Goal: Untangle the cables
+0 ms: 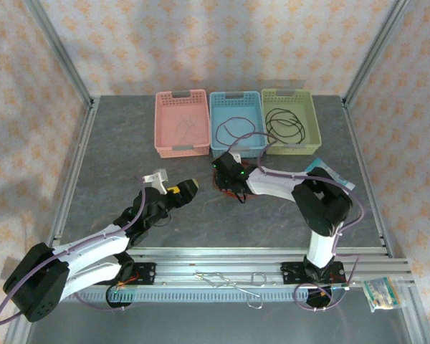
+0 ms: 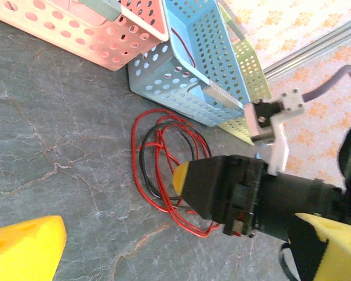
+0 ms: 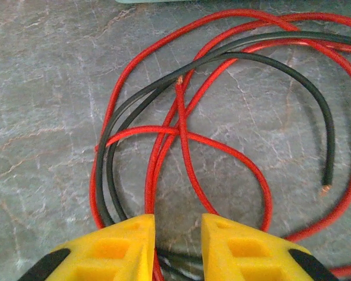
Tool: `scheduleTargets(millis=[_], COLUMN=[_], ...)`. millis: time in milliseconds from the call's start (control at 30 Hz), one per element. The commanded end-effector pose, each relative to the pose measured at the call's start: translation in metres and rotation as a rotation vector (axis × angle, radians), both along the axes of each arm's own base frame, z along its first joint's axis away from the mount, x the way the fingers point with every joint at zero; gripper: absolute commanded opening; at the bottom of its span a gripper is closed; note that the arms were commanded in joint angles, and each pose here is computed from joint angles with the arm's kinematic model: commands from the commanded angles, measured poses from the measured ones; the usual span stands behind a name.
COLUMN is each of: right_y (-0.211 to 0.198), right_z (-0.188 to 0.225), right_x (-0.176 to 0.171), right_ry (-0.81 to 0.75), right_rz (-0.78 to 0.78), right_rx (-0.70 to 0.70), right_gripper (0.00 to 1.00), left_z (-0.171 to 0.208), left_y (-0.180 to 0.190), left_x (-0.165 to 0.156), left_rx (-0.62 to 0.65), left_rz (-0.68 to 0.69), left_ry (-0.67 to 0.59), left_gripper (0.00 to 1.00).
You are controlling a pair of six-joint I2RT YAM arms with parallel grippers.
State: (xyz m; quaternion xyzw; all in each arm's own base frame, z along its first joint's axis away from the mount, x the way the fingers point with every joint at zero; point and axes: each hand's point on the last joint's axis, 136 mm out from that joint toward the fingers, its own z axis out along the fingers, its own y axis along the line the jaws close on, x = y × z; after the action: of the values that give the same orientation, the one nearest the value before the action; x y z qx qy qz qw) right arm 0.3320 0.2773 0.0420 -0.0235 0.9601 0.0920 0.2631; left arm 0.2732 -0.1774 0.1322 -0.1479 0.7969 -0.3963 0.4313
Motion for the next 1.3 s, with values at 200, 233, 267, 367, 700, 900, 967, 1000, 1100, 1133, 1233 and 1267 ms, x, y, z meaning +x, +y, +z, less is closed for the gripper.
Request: scheduleTargets(millis=[200, 233, 267, 367, 700, 900, 967, 1000, 1100, 1133, 1233, 1267], right_y=[0.005, 0.006, 0.006, 0.008, -0.004, -0.018, -0.022, -0.023, -0.024, -0.025, -0.034, -0.036], right_z=[-0.009, -0.011, -0.013, -0.019, -0.022, -0.019, -0.016, -0.013, -0.002, 0.001, 0.015, 0.02], right_x=[0.011, 0.011, 0.011, 0.009, -0.014, -0.057, -0.073, -0.081, -0.101, -0.106, -0.112, -0.113], right_ry=[0.001, 0.005, 0.009, 0.025, 0.051, 0.067, 0.066, 0.062, 0.042, 0.039, 0.003, -0.015], right_rz=[-0.034, -0.032, -0.032, -0.025, -0.035, -0.039, -0.039, -0.034, -0.013, -0.013, -0.033, -0.035], right_rx=[-0.027, -0.029, -0.03, -0.03, -0.017, 0.011, 0.029, 0.044, 0.105, 0.124, 0.201, 0.226], right_gripper=[0.31, 0.31, 0.31, 0.3, 0.09, 0.0, 0.0, 0.0, 0.0, 0.0, 0.0, 0.0], left_z=[0.004, 0.003, 0.004, 0.004, -0.004, -0.014, -0.017, -0.019, -0.026, -0.029, -0.038, -0.041], left_y=[-0.001, -0.001, -0.001, -0.001, 0.0, -0.003, -0.005, -0.007, -0.016, -0.02, -0.035, -0.04], left_x=[-0.003, -0.003, -0.003, -0.003, -0.005, -0.009, -0.011, -0.012, -0.019, -0.021, -0.029, -0.032], left_rx=[-0.035, -0.036, -0.036, -0.032, -0.001, 0.014, 0.018, 0.022, 0.035, 0.04, 0.062, 0.066], left_rz=[-0.02, -0.022, -0.02, -0.021, -0.025, -0.043, -0.052, -0.058, -0.088, -0.099, -0.141, -0.152], left_ry=[-0.013, -0.012, -0.013, -0.015, 0.008, 0.04, 0.049, 0.052, 0.071, 0.079, 0.102, 0.111], left_gripper=[0.98, 0.97, 0.97, 0.97, 0.97, 0.96, 0.96, 0.96, 0.93, 0.92, 0.88, 0.87])
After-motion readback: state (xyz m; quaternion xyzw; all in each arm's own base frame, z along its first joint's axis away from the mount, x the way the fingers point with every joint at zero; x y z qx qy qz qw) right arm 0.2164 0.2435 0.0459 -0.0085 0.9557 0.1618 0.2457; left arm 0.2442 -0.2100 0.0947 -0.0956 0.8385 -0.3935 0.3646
